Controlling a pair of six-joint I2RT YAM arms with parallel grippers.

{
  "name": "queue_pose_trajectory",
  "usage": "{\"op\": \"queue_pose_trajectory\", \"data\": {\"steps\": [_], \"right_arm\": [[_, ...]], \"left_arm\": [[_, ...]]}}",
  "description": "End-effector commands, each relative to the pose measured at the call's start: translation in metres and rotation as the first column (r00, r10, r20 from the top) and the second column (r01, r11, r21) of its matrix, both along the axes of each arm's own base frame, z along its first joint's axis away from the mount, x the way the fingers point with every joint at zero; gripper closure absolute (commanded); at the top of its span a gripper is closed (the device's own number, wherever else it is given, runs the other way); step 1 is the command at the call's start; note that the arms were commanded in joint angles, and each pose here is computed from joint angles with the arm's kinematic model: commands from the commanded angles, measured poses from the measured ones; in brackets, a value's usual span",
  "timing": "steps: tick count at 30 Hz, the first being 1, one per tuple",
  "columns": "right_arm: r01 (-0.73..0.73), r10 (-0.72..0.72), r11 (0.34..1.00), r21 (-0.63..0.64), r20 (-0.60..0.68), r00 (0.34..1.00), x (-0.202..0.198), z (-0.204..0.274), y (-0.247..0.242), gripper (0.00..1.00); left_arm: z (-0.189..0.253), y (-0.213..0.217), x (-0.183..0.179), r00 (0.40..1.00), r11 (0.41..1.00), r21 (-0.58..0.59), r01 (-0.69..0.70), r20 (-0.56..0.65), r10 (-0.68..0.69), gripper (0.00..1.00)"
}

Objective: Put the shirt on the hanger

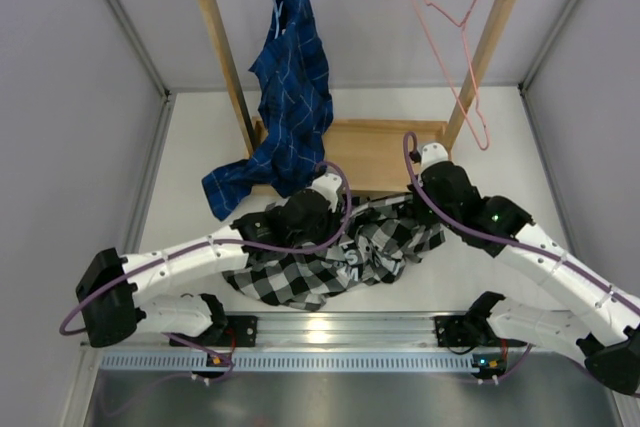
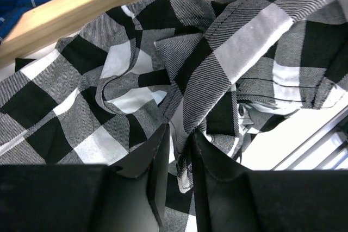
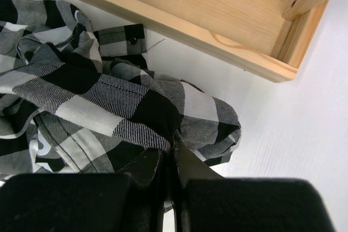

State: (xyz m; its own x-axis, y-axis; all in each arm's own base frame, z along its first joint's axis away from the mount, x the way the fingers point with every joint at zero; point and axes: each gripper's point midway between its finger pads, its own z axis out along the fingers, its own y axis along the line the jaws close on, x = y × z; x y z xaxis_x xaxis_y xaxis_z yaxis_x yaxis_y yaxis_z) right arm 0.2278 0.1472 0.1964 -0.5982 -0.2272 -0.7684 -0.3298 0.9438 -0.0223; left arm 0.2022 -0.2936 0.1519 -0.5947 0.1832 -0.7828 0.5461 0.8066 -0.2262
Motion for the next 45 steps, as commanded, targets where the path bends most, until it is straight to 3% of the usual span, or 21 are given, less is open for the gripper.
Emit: {"op": "queue_pose_trajectory", "data": {"steps": [1, 3, 6, 8, 9, 10, 12, 14, 17, 19, 20, 21, 22, 23, 26, 29, 30, 34, 39, 45], "right_arm": [[-0.027, 0.022, 0.996, 0.083, 0.06, 0.998, 0.008, 0.029, 0.011, 1.0], [-0.043, 0.037, 0.994, 0.103, 0.06, 0.998, 0.006, 0.032, 0.014, 1.0], [-0.052, 0.042, 0.99, 0.129, 0.077, 0.996, 0.004, 0.04, 0.014, 1.0], [-0.057, 0.045, 0.988, 0.144, 0.086, 0.995, 0.003, 0.046, 0.013, 0.98], [-0.069, 0.055, 0.985, 0.157, 0.091, 0.994, 0.001, 0.05, 0.015, 0.9], [-0.078, 0.061, 0.982, 0.17, 0.102, 0.993, -0.001, 0.056, 0.015, 0.65], [-0.135, 0.111, 0.966, 0.22, 0.121, 0.986, -0.01, 0.074, 0.022, 0.53], [-0.196, 0.155, 0.944, 0.265, 0.167, 0.974, -0.02, 0.099, 0.025, 0.49], [-0.301, 0.197, 0.889, 0.346, 0.305, 0.932, -0.039, 0.18, 0.025, 0.48], [-0.284, 0.186, 0.91, 0.301, 0.316, 0.93, -0.037, 0.197, 0.016, 0.48], [-0.273, 0.15, 0.913, 0.302, 0.375, 0.915, -0.038, 0.23, 0.005, 0.47], [-0.181, 0.076, 0.949, 0.258, 0.372, 0.925, -0.021, 0.232, -0.005, 0.45], [-0.144, 0.057, 0.967, 0.212, 0.373, 0.926, -0.018, 0.236, -0.015, 0.31], [-0.118, 0.013, 0.967, 0.224, 0.422, 0.906, -0.018, 0.263, -0.025, 0.26], [-0.076, -0.032, 0.977, 0.2, 0.489, 0.871, -0.009, 0.299, -0.036, 0.25], [0.155, -0.191, 0.981, 0.113, 0.52, 0.832, 0.019, 0.306, -0.07, 0.24], [0.165, -0.166, 0.985, 0.047, 0.509, 0.844, 0.033, 0.298, -0.068, 0.24], [0.114, -0.13, 0.991, 0.063, 0.423, 0.897, 0.065, 0.275, -0.061, 0.24], [0.188, -0.19, 0.981, 0.04, 0.34, 0.921, 0.103, 0.244, -0.082, 0.28], [0.13, -0.145, 0.989, 0.075, 0.255, 0.956, 0.121, 0.211, -0.073, 0.41]], "left_arm": [[0.006, -0.007, 0.005, 1.0, 1.0, -0.015, 0.017, 0.003, -0.017, 0.71], [0.012, -0.015, 0.007, 0.999, 0.999, -0.023, 0.033, 0.01, -0.033, 0.71], [0.019, -0.021, 0.007, 0.999, 0.998, -0.043, 0.047, 0.006, -0.047, 0.98], [0.024, -0.021, 0.007, 0.999, 0.998, -0.054, 0.044, 0.014, -0.043, 1.0], [0.028, -0.02, 0.009, 0.999, 0.998, -0.063, 0.032, 0.02, -0.031, 1.0], [0.031, -0.018, 0.01, 1.0, 0.997, -0.072, 0.014, 0.026, -0.013, 1.0], [0.048, -0.005, 0.019, 0.994, 0.989, -0.117, -0.086, 0.054, 0.093, 1.0], [0.065, 0.011, 0.023, 0.979, 0.969, -0.176, -0.175, 0.073, 0.19, 1.0], [0.082, 0.024, 0.022, 0.961, 0.933, -0.263, -0.246, 0.06, 0.27, 1.0], [0.084, 0.022, 0.015, 0.967, 0.926, -0.294, -0.235, 0.03, 0.254, 1.0], [0.084, 0.023, 0.012, 0.969, 0.925, -0.305, -0.227, 0.021, 0.245, 1.0], [0.084, 0.021, 0.007, 0.974, 0.924, -0.317, -0.212, 0.003, 0.225, 1.0], [0.084, 0.021, 0.004, 0.976, 0.923, -0.326, -0.205, -0.004, 0.216, 1.0], [0.083, 0.021, 0.002, 0.977, 0.92, -0.333, -0.205, -0.015, 0.213, 1.0], [0.076, 0.024, -0.002, 0.978, 0.923, -0.327, -0.203, -0.023, 0.207, 1.0], [0.073, 0.025, -0.004, 0.979, 0.925, -0.325, -0.199, -0.031, 0.2, 1.0], [0.07, 0.025, -0.006, 0.981, 0.926, -0.323, -0.194, -0.035, 0.193, 1.0], [0.069, 0.019, -0.011, 0.987, 0.932, -0.324, -0.161, -0.05, 0.153, 1.0], [0.065, 0.012, -0.02, 0.994, 0.944, -0.314, -0.1, -0.066, 0.083, 1.0], [0.059, 0.013, -0.022, 0.995, 0.949, -0.302, -0.089, -0.068, 0.072, 1.0]]}}
